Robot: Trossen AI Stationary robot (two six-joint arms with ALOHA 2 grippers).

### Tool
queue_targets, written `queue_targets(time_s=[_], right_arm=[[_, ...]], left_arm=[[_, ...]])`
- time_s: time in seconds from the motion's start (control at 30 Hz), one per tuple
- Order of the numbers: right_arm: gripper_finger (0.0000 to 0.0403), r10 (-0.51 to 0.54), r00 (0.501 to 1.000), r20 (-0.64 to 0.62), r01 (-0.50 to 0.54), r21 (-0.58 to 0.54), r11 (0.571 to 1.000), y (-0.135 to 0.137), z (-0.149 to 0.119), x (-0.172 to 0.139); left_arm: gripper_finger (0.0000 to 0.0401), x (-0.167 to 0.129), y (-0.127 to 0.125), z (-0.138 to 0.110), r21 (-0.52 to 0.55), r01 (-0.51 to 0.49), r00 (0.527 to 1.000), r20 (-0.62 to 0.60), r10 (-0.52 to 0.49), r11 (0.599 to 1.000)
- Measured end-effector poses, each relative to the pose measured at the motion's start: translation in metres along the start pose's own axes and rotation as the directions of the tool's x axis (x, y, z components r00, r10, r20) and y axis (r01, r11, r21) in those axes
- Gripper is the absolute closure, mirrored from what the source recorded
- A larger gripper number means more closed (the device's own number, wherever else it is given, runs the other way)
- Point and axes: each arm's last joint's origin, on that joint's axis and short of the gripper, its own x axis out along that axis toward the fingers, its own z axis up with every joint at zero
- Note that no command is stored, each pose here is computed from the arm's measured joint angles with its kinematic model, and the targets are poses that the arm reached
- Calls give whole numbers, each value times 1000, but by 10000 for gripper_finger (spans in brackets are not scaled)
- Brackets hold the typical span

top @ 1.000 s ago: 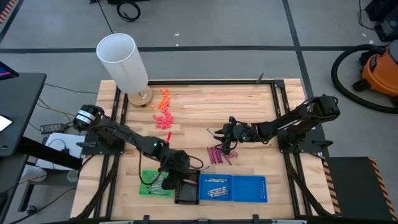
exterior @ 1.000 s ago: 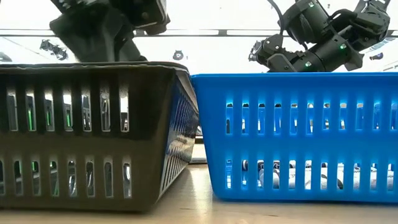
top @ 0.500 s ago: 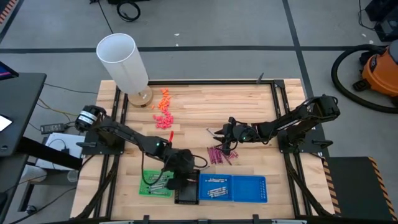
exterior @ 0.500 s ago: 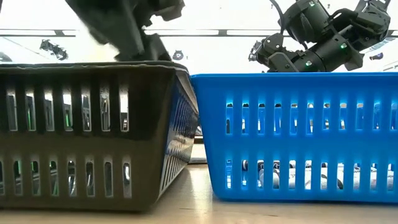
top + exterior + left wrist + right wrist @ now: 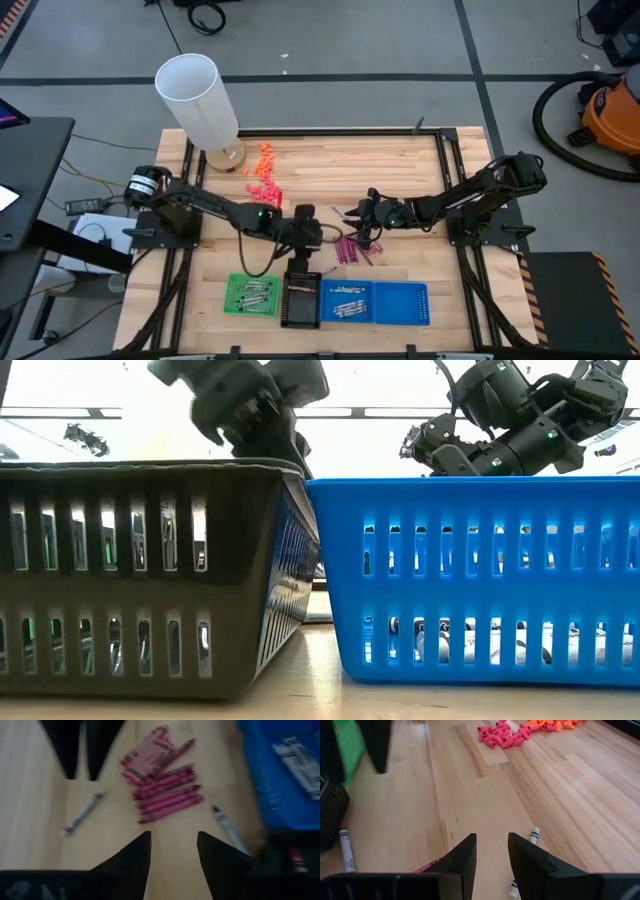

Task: Sort crayons
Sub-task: Put the white crayon into the left blue bin

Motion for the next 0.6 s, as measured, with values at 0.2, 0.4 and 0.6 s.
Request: queue_targets(time_s=[0.2, 0.4, 0.6], right_arm=[[281, -61, 997, -36, 61, -17, 998, -3, -4, 0], [281, -98, 994, -55, 96, -36, 995, -4, -8, 1], [281, -119, 987, -108, 115, -40, 993, -6, -16, 4]], left_arm=[[229, 12, 25, 0, 16, -53, 998, 25, 53, 998], [229, 22, 48, -4, 25, -99, 995, 14, 99, 995], [229, 37, 70, -6, 32, -149, 988, 50, 148, 988]])
